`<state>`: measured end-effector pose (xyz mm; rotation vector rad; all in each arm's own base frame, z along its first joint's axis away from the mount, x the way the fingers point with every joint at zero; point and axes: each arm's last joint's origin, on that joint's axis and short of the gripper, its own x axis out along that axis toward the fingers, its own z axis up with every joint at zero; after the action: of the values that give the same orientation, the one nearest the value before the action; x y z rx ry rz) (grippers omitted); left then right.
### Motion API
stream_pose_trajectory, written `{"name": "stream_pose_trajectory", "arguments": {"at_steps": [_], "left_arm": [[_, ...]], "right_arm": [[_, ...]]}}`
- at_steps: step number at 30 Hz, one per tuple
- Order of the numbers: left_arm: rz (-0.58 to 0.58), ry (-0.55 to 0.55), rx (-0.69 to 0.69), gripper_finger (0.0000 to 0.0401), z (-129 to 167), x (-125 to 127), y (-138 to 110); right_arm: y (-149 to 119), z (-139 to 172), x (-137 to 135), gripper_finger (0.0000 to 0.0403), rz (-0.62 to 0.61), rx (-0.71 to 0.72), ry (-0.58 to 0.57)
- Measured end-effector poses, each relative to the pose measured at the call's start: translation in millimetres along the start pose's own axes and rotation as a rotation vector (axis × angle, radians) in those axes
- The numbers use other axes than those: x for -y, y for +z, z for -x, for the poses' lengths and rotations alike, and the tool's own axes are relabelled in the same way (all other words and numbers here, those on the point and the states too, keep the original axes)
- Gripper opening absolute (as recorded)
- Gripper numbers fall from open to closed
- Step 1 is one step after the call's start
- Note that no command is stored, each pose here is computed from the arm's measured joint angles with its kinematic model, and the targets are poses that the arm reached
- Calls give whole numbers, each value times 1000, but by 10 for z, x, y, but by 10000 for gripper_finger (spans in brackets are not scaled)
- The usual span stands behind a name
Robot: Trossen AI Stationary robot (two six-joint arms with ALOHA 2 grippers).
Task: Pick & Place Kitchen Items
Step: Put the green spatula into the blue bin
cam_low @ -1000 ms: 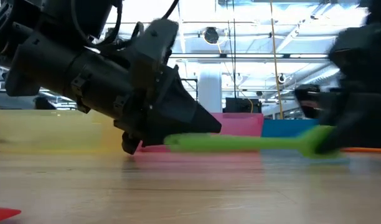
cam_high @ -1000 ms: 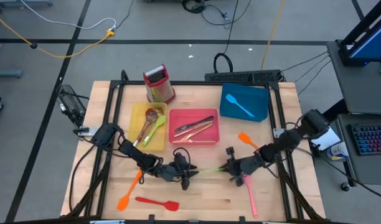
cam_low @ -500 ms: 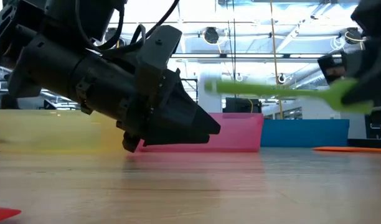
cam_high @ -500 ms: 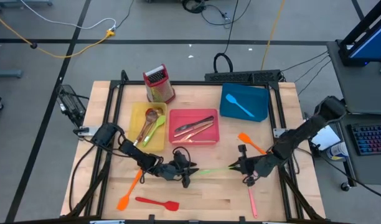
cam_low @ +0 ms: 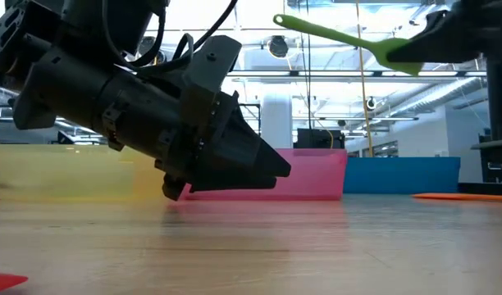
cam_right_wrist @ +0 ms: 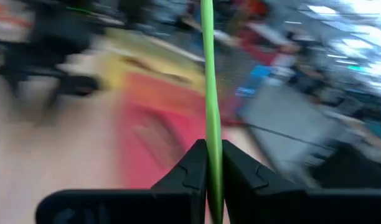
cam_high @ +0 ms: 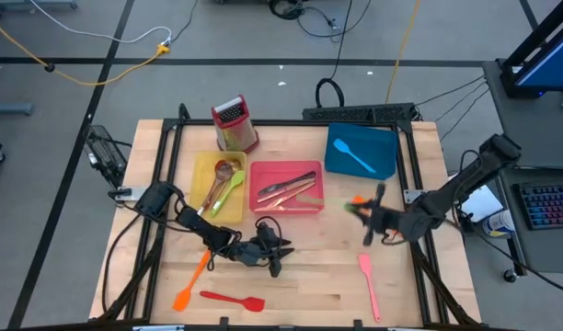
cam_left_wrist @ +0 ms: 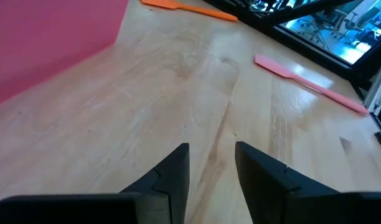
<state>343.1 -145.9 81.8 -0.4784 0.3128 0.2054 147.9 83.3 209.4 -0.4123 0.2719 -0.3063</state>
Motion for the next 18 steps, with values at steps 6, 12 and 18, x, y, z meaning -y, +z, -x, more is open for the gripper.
{"name": "stream_pose_trajectory", "arguments": {"at_steps": [6,12,18], "left_arm": [[-1,-1,0,131,0,2,2],[0,0,1,131,-2,-1,5],[1,-1,2,131,-2,0,9]], "right_arm": [[33,8,289,20,32,-42,-298],[12,-30,553,20,-14,-95,-470],[-132,-93,712,20,-32,-187,-546]]}}
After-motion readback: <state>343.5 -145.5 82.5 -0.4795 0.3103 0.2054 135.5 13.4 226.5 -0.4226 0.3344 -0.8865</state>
